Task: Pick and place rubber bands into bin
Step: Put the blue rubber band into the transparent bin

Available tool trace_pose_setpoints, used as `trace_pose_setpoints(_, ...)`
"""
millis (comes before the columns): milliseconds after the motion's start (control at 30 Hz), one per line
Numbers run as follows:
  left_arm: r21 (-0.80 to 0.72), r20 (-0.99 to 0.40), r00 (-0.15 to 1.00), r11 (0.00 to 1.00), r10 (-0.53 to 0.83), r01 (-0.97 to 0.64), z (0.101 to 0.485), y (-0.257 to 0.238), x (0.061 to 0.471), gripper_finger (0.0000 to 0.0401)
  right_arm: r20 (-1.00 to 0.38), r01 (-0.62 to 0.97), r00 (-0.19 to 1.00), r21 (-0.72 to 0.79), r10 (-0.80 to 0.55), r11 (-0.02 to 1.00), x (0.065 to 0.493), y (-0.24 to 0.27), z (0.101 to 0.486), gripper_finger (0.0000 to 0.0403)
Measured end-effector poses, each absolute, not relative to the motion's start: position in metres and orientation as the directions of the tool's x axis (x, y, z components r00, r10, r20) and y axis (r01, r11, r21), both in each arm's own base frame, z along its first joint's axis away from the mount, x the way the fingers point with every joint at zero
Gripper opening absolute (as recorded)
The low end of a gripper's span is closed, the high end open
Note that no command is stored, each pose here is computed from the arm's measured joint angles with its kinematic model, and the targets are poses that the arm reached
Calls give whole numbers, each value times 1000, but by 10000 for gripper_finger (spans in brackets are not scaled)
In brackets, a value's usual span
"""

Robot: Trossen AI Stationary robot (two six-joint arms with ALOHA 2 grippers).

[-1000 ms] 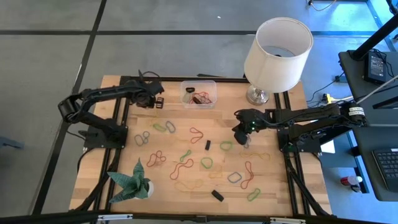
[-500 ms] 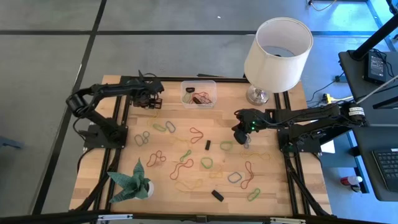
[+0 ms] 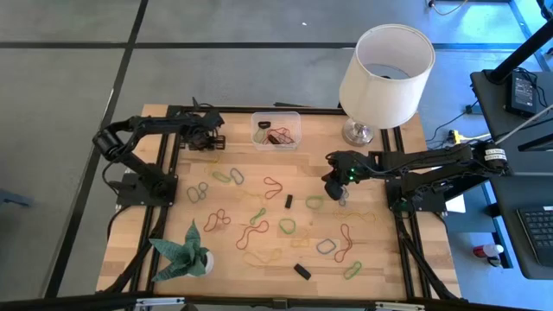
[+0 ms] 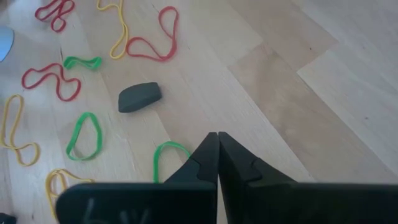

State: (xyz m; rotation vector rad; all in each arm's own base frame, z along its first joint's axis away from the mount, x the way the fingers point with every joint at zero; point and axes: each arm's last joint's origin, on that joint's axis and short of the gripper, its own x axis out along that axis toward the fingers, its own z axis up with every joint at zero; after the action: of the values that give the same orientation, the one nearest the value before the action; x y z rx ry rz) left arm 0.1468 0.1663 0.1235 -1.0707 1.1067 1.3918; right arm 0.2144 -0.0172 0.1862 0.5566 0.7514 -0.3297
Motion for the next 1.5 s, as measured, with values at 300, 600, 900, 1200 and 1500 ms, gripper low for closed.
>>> trace_pose_setpoints(300,83,-991,-76,58,112,-995,146,150,146,4,-719,468,690,353,-85,810,214,-17,186,6)
trace_pose_setpoints(600,-41,-968,84,180,237,-983,214,113,156,2,-701,446,704,310,-114,840,216,-18,188,6)
trace_pose_setpoints(900,-179,-876,307,339,372,-924,278,83,184,2,-696,430,709,296,-116,853,216,-18,188,6)
trace_pose_setpoints(1200,-103,-769,405,529,495,-842,335,73,239,2,-697,416,708,283,-113,864,216,-18,188,6)
trace_pose_setpoints(1500,-4,-725,434,628,534,-779,360,103,310,2,-698,416,707,282,-113,865,216,-18,188,6)
